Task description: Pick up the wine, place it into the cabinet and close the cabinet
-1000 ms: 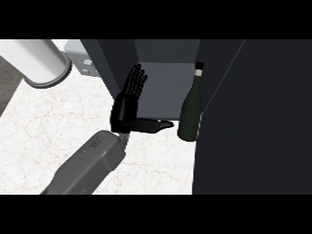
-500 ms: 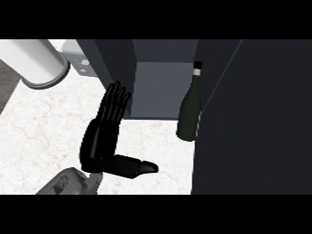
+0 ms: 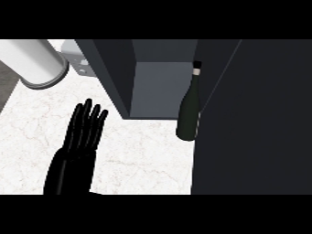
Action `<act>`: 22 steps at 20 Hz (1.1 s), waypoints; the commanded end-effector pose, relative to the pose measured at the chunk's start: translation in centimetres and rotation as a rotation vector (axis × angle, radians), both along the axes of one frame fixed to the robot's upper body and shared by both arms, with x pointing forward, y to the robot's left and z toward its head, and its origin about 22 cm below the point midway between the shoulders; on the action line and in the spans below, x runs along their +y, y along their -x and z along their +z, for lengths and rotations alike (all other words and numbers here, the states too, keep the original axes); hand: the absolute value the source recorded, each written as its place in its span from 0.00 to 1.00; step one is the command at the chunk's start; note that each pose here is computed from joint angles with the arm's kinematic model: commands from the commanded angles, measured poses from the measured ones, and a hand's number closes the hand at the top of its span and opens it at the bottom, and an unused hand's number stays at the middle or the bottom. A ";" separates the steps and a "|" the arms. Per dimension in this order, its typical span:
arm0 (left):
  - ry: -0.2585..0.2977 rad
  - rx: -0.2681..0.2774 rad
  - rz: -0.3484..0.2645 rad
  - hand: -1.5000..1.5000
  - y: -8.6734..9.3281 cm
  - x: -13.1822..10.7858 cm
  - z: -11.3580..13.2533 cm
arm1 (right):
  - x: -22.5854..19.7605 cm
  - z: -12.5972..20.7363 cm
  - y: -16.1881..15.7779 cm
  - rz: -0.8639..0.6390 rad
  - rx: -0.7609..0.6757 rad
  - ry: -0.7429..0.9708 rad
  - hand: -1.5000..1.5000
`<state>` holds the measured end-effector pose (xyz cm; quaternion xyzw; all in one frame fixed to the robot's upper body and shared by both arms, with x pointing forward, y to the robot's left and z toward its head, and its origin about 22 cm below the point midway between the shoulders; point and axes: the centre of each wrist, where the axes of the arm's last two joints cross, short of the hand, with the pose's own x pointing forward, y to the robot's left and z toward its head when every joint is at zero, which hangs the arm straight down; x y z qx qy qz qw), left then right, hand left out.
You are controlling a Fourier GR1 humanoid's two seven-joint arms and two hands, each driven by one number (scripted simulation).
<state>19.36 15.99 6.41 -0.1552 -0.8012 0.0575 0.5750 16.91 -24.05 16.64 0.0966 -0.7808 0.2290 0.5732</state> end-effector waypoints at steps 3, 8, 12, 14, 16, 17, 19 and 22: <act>-0.036 -0.002 0.075 0.00 3.4 4.1 0.1 | 0.6 1.0 1.5 0.180 0.022 0.091 1.00; -0.020 -0.011 0.136 0.00 4.4 7.2 1.3 | 3.6 -0.6 3.1 0.295 0.168 0.025 1.00; -0.024 -0.024 0.161 0.00 6.0 10.5 2.2 | 5.0 0.5 4.4 0.350 0.140 -0.020 1.00; 0.007 -0.014 0.162 0.00 7.5 11.4 2.0 | 6.4 0.8 4.3 0.345 0.150 -0.001 1.00; -0.009 -0.012 0.183 0.00 8.1 12.3 1.0 | 7.4 1.8 5.2 0.355 0.135 -0.025 1.00; -0.018 -0.027 0.176 0.00 7.3 13.5 3.4 | 8.4 1.0 5.8 0.363 0.149 -0.026 1.00; -0.017 -0.033 0.195 0.00 8.8 13.5 2.0 | 9.7 1.4 5.0 0.367 0.126 -0.005 1.00; -0.026 -0.038 0.178 0.00 8.8 15.7 2.0 | 12.3 2.2 4.5 0.361 0.070 0.015 1.00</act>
